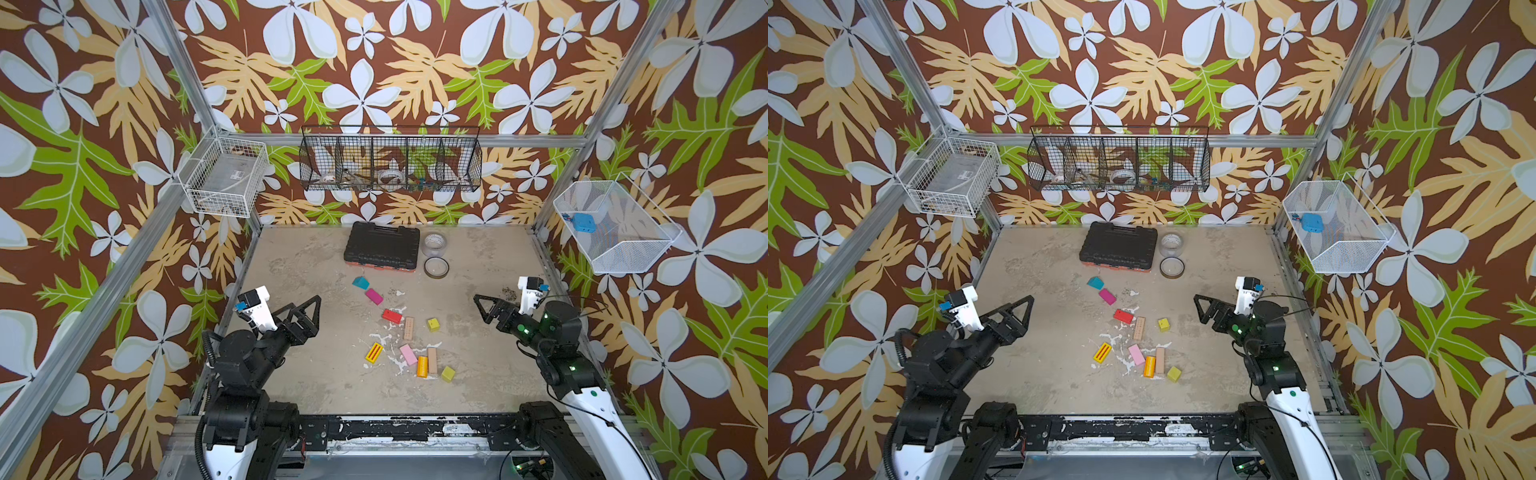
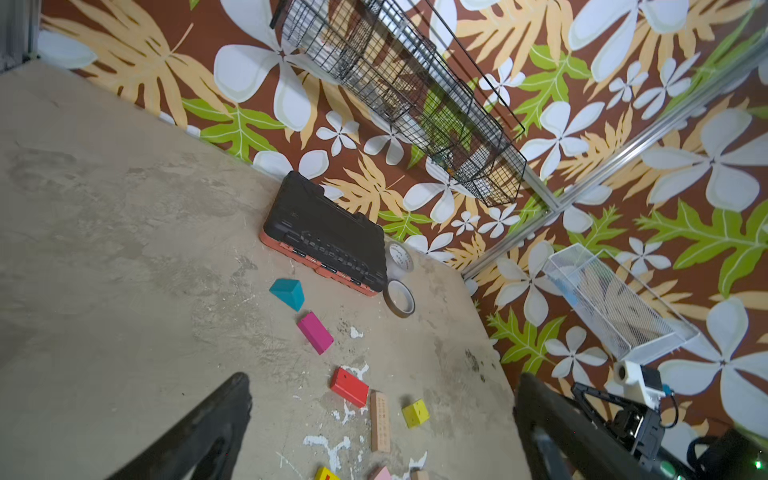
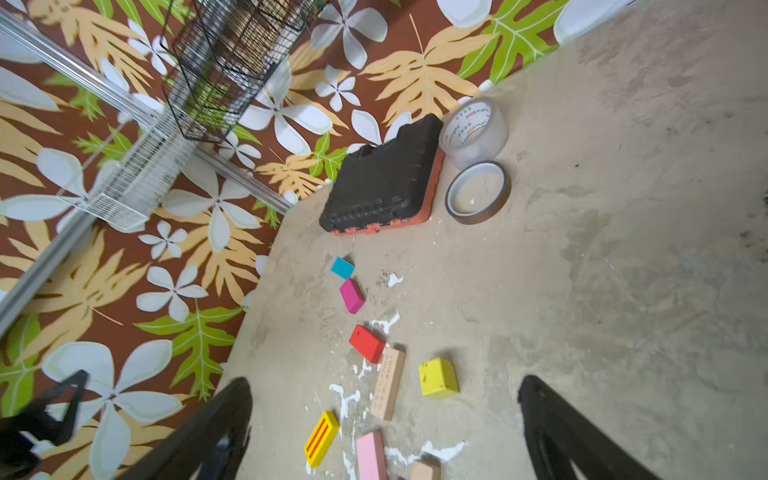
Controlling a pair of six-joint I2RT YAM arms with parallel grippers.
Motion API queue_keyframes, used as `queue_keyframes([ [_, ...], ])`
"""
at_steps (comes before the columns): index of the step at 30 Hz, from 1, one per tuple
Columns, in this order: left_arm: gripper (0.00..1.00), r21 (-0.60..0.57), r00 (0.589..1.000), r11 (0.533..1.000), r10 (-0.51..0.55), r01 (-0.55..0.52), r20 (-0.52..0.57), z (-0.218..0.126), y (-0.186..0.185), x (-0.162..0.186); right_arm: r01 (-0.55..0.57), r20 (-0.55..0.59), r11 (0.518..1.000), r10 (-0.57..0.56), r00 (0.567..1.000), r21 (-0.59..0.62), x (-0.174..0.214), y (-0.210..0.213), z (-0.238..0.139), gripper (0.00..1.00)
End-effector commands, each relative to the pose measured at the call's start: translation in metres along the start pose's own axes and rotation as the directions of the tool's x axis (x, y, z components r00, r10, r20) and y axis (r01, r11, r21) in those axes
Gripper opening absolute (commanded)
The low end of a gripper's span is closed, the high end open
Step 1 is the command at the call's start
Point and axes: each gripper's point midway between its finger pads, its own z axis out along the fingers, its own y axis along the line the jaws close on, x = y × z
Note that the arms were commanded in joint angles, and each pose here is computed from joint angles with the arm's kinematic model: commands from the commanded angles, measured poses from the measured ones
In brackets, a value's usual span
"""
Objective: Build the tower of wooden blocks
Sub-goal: 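Raise both arms and move the right gripper over the block pile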
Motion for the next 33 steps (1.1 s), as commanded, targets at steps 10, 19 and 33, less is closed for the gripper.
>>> queue_keyframes([
  [10,1.0,-0.148,0.995,0.987,0.042,-0.055,-0.089,0.021,0.047,0.032,0.421,-0.371,0.899,-0.352,0.859,0.121,0.099,0.012,0.05,0.87],
  [19,1.0,-0.112,0.974,0.993,0.009,-0.035,-0.228,0.036,0.05,0.062,0.566,-0.579,0.822,-0.431,0.692,0.065,0.172,0.015,0.093,0.69],
  [33,1.0,-0.116,0.978,0.993,0.012,-0.037,-0.209,0.035,0.052,0.06,0.579,-0.667,0.809,-0.375,0.643,0.104,0.197,-0.01,0.092,0.57],
])
